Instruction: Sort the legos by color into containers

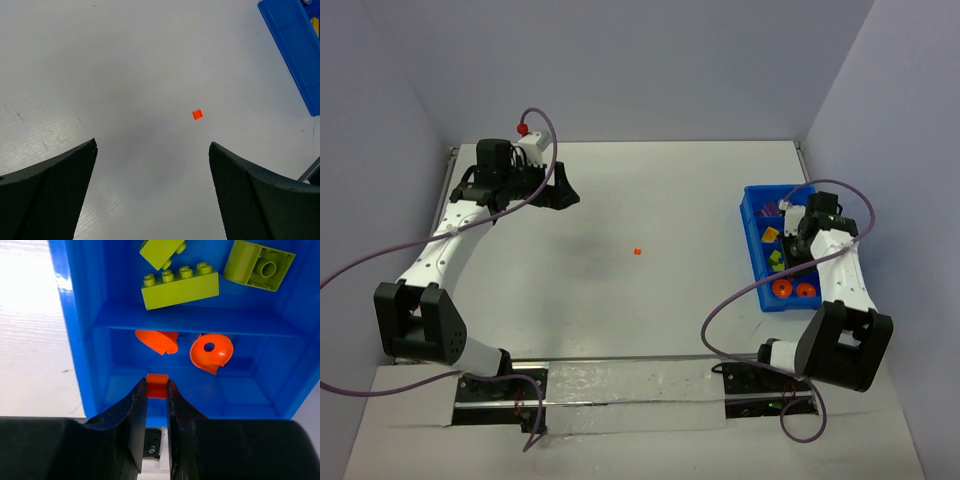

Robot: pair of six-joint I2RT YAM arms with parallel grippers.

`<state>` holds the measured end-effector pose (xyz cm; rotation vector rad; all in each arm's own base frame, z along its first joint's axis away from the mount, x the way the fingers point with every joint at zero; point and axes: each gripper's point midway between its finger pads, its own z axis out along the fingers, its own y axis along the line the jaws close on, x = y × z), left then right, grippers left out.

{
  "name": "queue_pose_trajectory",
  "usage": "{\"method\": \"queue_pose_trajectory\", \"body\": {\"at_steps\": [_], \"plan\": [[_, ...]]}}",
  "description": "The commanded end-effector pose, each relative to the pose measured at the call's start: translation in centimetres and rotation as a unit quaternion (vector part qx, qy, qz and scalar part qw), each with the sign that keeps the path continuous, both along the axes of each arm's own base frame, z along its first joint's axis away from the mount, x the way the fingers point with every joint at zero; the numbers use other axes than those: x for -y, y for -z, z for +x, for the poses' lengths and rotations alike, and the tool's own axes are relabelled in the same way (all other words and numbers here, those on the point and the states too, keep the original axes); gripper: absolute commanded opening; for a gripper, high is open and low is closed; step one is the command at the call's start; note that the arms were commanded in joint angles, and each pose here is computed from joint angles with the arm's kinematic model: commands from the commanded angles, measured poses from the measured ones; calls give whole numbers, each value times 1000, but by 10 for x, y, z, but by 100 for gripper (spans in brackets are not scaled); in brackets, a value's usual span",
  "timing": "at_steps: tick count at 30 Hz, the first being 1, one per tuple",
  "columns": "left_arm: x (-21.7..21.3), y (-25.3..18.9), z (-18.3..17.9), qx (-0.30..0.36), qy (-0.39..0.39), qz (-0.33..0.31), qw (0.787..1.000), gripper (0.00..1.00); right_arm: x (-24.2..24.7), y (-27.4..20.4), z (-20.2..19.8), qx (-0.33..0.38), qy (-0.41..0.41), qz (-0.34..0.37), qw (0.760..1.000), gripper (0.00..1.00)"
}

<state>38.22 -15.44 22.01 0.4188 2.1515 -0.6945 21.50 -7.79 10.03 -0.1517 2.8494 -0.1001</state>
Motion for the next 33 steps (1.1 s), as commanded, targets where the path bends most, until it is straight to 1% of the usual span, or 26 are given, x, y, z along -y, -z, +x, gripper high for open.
{"method": "queue_pose_trajectory", "body": {"at_steps": [1, 4, 6, 8, 10, 11, 13, 14, 17, 20, 22, 24, 25, 27, 28, 31, 33], "plan": [[3, -21, 10, 38, 6, -2, 999, 99, 10, 8, 2, -12, -7, -19, 1000, 10], [3, -21, 10, 39, 7, -3, 999, 99, 11, 12, 0, -20, -8, -21, 1000, 18], [3, -19, 9, 37, 6, -4, 999, 99, 10, 16, -3, -32, -10, -15, 999, 29], [3, -20, 9, 36, 7, -3, 999, 99, 9, 17, -5, -40, -12, -12, 999, 45], [3, -20, 10, 37, 6, -3, 999, 99, 7, 14, -6, -38, -12, -10, 999, 55], [3, -21, 11, 38, 7, -3, 999, 99, 6, 14, -7, -39, -13, -7, 999, 56], [3, -22, 11, 40, 8, -3, 999, 99, 5, 6, -3, -29, -11, -4, 1000, 67], [3, -22, 11, 40, 7, -3, 999, 99, 4, 2, -2, -25, -12, -2, 1000, 69], [4, -21, 10, 39, 8, -4, 999, 99, -5, -22, 13, 9, -10, 21, 1000, 69], [4, -21, 10, 38, 9, -4, 999, 99, -29, -55, 44, 73, -26, 51, 996, 69], [4, -22, 10, 39, 9, -3, 999, 99, -62, -79, 68, 113, -63, 68, 989, 68], [3, -25, 11, 43, 6, -3, 999, 99, -107, -91, 88, 140, -102, 91, 981, 67], [2, -27, 11, 45, 6, -5, 999, 99, -132, -92, 96, 144, -129, 102, 976, 67], [2, -29, 11, 46, 5, -10, 999, 99, -167, -74, 109, 119, -158, 124, 972, 66], [3, -28, 10, 40, 7, -12, 999, 99, -183, -75, 118, 124, -171, 136, 968, 66], [0, -31, 10, 39, 2, -15, 999, 99, -233, -58, 129, 103, -181, 167, 964, 64], [-2, -33, 10, 44, -3, -15, 999, 99, -259, -47, 137, 103, -192, 162, 962, 61]]}}
